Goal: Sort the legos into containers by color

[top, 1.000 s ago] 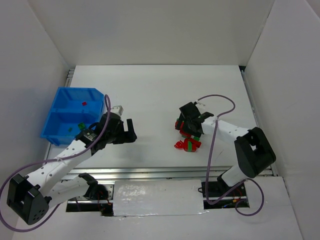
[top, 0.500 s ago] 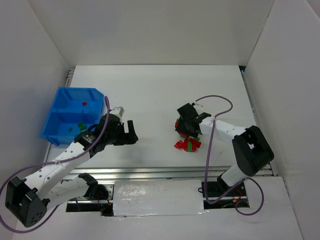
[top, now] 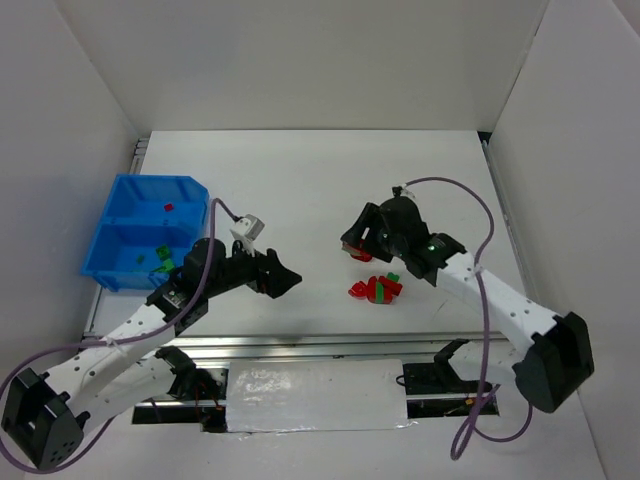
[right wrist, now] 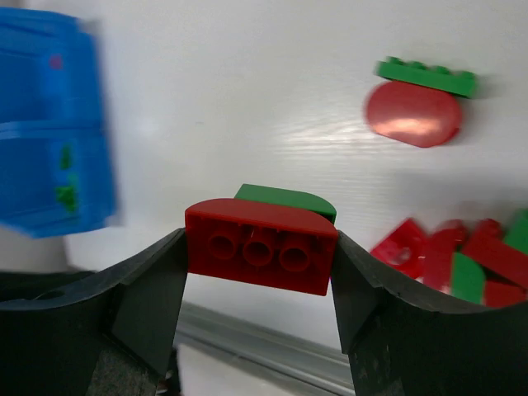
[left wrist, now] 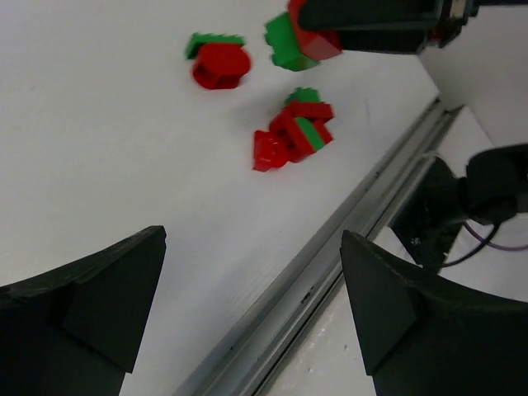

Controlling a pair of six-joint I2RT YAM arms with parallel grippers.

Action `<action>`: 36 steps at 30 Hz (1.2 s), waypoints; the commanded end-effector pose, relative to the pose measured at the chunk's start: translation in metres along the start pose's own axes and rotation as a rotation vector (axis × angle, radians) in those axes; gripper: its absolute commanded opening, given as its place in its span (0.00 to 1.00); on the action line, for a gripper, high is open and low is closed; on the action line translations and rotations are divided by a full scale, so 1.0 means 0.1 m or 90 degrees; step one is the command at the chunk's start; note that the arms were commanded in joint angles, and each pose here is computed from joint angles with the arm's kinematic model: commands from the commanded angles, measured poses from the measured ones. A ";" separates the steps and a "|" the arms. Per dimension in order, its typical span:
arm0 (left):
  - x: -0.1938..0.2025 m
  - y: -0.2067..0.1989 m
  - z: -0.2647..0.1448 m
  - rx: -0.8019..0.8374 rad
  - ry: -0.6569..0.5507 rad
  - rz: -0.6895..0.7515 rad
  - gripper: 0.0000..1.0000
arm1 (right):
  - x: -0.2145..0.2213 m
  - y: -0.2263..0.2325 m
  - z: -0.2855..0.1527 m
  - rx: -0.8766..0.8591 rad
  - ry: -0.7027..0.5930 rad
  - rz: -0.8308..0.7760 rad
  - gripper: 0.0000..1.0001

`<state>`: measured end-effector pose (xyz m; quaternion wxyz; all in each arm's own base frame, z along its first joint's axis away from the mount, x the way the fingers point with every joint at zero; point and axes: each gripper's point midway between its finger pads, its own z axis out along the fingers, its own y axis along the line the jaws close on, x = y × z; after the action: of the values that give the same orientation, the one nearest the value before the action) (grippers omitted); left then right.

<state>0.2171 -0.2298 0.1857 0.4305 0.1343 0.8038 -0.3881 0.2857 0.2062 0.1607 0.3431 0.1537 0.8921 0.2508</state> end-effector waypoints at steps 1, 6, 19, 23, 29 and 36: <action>-0.57 -0.78 -0.10 0.235 -0.186 0.218 0.99 | -0.19 0.75 -0.52 -0.219 -0.012 0.046 0.00; -0.80 -1.23 -0.26 0.325 -0.248 0.316 1.00 | -0.08 1.25 -1.29 -0.450 0.057 0.094 0.00; -0.96 -1.71 -0.44 0.430 -0.222 0.381 0.96 | 0.08 1.68 -1.96 -0.677 0.179 0.105 0.00; -0.98 -1.72 -0.43 0.430 -0.215 0.388 0.94 | 0.12 1.69 -1.98 -0.681 0.203 0.123 0.00; -1.07 -1.76 -0.47 0.422 -0.217 0.407 0.93 | 0.16 1.72 -2.07 -0.695 0.212 0.128 0.00; -1.08 -1.81 -0.53 0.435 -0.216 0.411 0.68 | 0.28 1.74 -2.00 -0.692 0.242 0.131 0.00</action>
<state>0.1604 -0.2990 0.3524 0.5598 0.4268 0.5142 -0.4899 0.1516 0.2921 0.3657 0.1887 0.0083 0.6748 0.7134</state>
